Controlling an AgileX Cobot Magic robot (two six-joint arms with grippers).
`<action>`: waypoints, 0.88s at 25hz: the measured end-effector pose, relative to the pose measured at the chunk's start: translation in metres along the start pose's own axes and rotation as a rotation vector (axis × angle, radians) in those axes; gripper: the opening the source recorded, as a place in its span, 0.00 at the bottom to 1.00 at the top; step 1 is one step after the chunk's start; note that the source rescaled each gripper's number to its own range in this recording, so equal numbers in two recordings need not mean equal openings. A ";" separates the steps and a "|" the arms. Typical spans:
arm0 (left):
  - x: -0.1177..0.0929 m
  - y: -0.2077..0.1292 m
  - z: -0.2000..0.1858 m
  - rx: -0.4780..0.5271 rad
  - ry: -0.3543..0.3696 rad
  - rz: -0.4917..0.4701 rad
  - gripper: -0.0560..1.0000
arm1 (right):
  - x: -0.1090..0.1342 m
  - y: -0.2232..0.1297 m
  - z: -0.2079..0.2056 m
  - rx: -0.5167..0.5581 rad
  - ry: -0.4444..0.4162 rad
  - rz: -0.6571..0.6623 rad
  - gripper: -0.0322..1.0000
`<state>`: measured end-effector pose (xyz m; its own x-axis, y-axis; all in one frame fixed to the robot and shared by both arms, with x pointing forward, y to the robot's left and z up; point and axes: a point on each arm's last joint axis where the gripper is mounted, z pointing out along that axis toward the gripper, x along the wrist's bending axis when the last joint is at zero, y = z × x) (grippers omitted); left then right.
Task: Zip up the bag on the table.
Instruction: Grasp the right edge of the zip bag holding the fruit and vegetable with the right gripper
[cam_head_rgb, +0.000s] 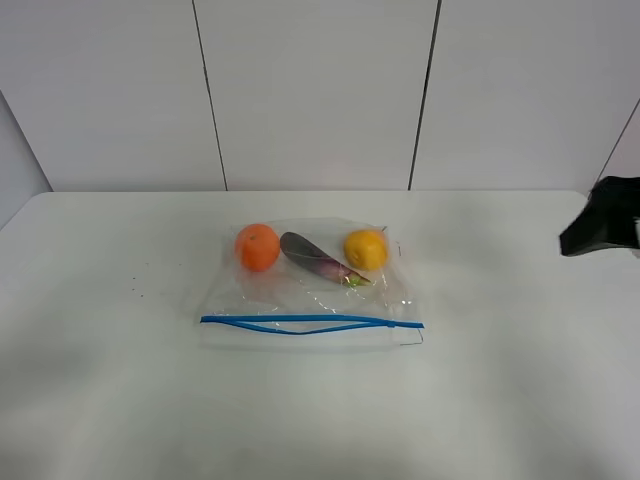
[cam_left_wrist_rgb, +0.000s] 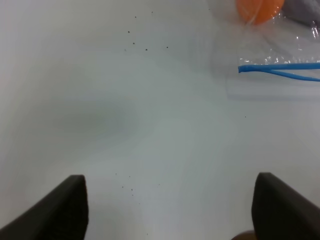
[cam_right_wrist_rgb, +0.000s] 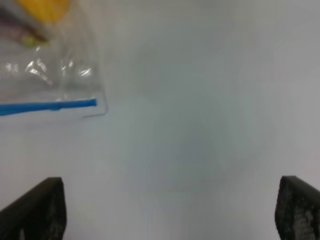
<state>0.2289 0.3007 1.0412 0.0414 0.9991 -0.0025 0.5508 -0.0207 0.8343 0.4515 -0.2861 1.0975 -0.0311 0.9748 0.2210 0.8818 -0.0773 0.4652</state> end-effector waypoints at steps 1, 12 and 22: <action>0.000 0.000 0.000 0.000 0.000 0.000 0.91 | 0.000 0.009 0.014 0.037 0.028 0.005 0.94; 0.000 0.000 0.000 0.000 0.000 0.000 0.91 | -0.011 0.035 0.160 0.242 0.289 0.014 0.94; 0.000 0.000 0.000 0.000 0.000 0.000 0.91 | -0.014 0.024 0.239 0.257 0.500 0.097 0.94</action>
<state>0.2289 0.3007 1.0412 0.0414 0.9991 -0.0025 0.5508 -0.0207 0.8343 0.5857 -0.2513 0.9009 -0.1080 0.7433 0.6601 0.9760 -0.0470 0.2126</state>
